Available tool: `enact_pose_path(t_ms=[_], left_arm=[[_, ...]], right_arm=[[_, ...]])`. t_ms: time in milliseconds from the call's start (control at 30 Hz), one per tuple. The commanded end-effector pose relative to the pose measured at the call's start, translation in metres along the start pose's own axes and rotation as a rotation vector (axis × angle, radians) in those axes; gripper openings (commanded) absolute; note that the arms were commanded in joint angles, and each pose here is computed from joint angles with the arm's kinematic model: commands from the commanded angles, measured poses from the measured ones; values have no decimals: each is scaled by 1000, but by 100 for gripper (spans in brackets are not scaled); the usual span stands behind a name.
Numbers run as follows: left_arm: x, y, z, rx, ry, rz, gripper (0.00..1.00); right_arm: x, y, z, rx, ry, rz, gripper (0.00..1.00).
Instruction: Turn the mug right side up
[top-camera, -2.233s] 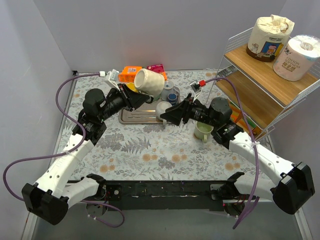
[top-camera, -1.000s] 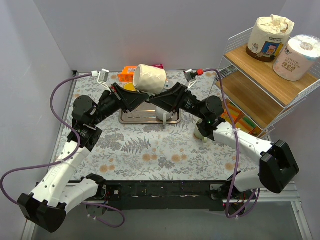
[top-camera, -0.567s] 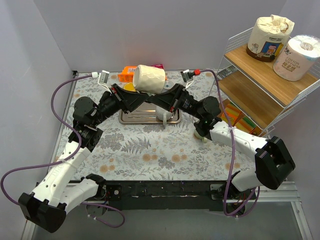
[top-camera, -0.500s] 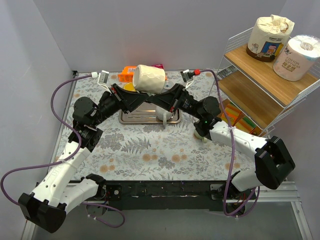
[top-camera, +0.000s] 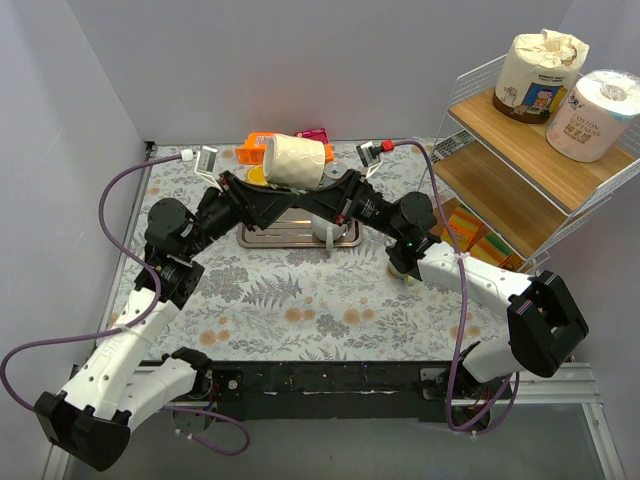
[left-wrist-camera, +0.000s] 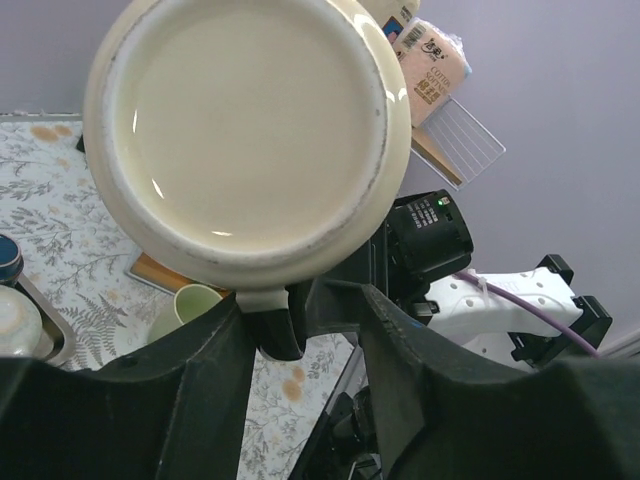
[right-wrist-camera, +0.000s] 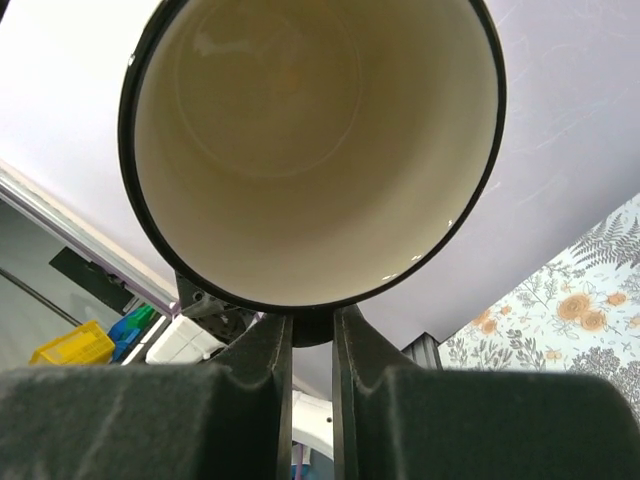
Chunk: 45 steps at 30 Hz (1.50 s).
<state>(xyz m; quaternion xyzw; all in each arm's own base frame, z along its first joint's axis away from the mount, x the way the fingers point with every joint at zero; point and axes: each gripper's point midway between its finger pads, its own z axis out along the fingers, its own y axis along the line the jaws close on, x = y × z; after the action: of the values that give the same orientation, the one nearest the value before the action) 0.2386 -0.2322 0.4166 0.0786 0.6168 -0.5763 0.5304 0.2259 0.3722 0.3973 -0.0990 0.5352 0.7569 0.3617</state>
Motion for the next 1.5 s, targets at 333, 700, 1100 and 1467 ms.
enact_pose_path(t_ms=[333, 700, 1100, 1467], left_arm=[[6, 38, -26, -248, -24, 47, 67], [-24, 84, -70, -635, -133, 143, 84], [-20, 109, -74, -745, -118, 160, 88], [-2, 125, -73, -778, -66, 127, 89]], right_arm=[[-20, 15, 1, 26, -64, -134, 1], [0, -50, -72, 546, 101, -339, 1], [58, -90, -182, 945, 380, -259, 1], [89, -141, -232, 1151, 514, -233, 1]])
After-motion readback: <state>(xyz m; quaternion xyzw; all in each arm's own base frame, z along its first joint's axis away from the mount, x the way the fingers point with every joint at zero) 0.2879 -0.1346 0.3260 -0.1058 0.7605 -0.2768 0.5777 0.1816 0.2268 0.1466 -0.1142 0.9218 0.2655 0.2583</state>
